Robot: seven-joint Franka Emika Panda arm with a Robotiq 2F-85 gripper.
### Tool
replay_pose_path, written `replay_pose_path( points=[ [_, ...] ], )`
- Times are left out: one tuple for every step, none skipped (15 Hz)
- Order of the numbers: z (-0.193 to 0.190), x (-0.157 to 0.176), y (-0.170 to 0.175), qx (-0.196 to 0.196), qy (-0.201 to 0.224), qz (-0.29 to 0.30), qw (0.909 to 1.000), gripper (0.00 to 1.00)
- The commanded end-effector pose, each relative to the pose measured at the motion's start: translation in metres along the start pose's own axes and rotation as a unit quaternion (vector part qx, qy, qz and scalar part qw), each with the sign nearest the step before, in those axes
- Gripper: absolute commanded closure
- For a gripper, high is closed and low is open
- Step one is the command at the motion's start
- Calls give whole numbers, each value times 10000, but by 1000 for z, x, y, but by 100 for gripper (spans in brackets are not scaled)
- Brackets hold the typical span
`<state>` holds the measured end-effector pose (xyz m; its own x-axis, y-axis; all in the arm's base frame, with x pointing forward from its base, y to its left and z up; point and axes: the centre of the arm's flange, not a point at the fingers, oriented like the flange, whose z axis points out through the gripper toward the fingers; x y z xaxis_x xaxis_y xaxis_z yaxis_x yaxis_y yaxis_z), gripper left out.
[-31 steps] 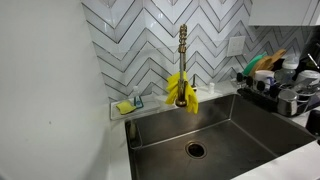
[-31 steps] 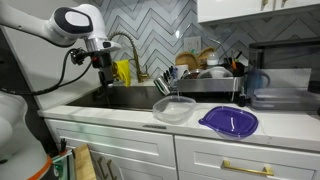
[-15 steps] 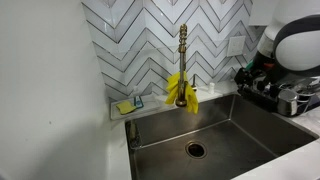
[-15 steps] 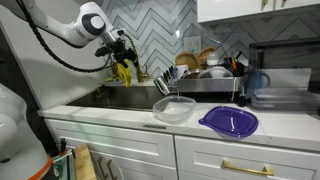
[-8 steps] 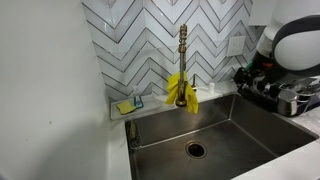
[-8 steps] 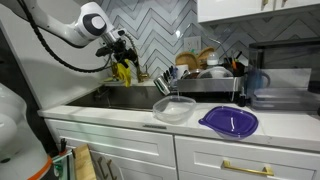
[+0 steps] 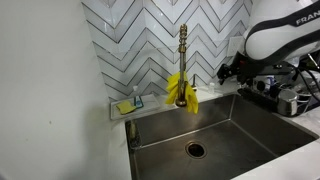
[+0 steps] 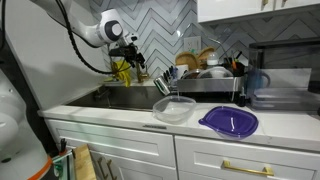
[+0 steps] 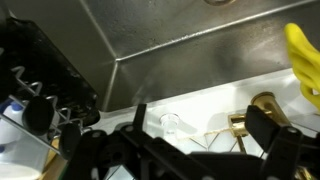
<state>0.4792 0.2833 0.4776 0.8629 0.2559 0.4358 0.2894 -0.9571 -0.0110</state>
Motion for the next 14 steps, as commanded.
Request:
replay_pose_path(
  points=[
    [30,44,-16,417,-183,-71,9989,0],
    [36,50,-20,517,-197,-122,9984,0],
    [42,58,-24,584,-178,-188,9980,0],
    [46,65,-28,654,-131,-260,9974,0],
    [50,72,-31,711,-90,-308,9970,0],
    [53,78,-34,727,-54,-393,9966,0],
    [58,84,-35,772,15,-478,9959,0],
    [61,89,-36,802,70,-577,9951,0],
    [64,94,-39,822,127,-662,9943,0],
    [53,77,-33,716,44,-497,9962,0],
    [56,82,-34,743,68,-550,9957,0],
    [59,85,-35,763,76,-579,9954,0],
    [60,87,-36,774,82,-597,9952,0],
    [61,88,-36,780,85,-601,9951,0]
  ],
)
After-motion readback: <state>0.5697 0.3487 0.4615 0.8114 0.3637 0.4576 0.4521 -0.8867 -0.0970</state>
